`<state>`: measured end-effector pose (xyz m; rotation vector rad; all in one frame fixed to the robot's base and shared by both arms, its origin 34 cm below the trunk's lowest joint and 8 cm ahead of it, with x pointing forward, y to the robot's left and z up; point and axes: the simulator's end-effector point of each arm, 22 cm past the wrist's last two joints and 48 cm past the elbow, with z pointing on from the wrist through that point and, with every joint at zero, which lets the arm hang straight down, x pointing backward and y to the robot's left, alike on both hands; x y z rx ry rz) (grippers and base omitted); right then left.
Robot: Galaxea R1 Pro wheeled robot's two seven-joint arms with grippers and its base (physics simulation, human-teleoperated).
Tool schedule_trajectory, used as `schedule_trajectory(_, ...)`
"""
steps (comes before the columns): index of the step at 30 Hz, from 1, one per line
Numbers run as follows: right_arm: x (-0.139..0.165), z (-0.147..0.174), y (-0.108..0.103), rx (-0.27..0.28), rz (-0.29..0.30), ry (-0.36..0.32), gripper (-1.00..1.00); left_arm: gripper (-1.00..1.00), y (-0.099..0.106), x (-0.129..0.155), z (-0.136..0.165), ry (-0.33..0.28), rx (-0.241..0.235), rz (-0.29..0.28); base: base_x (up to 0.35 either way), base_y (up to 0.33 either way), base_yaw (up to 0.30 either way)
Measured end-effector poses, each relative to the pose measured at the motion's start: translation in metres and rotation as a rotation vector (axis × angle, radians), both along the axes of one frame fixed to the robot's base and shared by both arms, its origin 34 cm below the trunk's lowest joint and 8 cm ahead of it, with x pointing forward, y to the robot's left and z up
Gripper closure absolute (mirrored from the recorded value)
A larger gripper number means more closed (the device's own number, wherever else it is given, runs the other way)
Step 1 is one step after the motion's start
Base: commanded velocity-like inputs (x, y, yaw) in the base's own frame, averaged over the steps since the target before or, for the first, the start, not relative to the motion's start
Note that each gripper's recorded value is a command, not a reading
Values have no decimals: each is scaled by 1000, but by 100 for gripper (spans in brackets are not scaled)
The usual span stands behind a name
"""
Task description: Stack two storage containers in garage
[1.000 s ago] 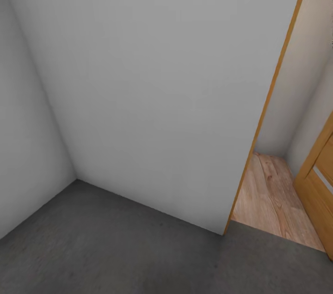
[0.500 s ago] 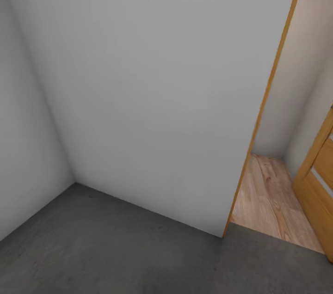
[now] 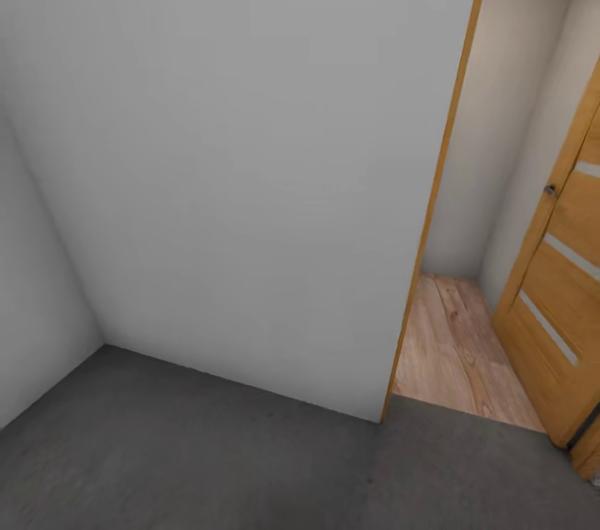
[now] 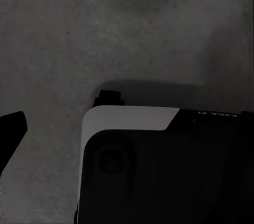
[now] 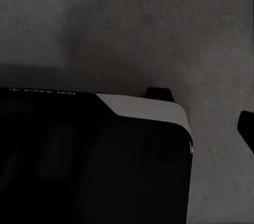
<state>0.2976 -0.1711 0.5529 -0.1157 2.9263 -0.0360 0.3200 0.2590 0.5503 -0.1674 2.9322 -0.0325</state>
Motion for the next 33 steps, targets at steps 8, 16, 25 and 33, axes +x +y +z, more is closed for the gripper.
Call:
schedule_trajectory(8,2,1,0,0,0,-6,-100,-100,0,2,1,-6,0,0,0,0,-215)
schedule_trajectory(16,5,2,0,0,0,-12,-100,-100,-1,5,2,-12,-1,0,0,0,-217)
schedule_trajectory(25,7,3,0,0,0,-19,-100,-100,0,7,4,-19,0,0,0,0,-218)
schedule_trajectory(33,8,3,-1,-2,8,-22,-100,-100,-1,8,4,-21,-1,0,0,0,-100)
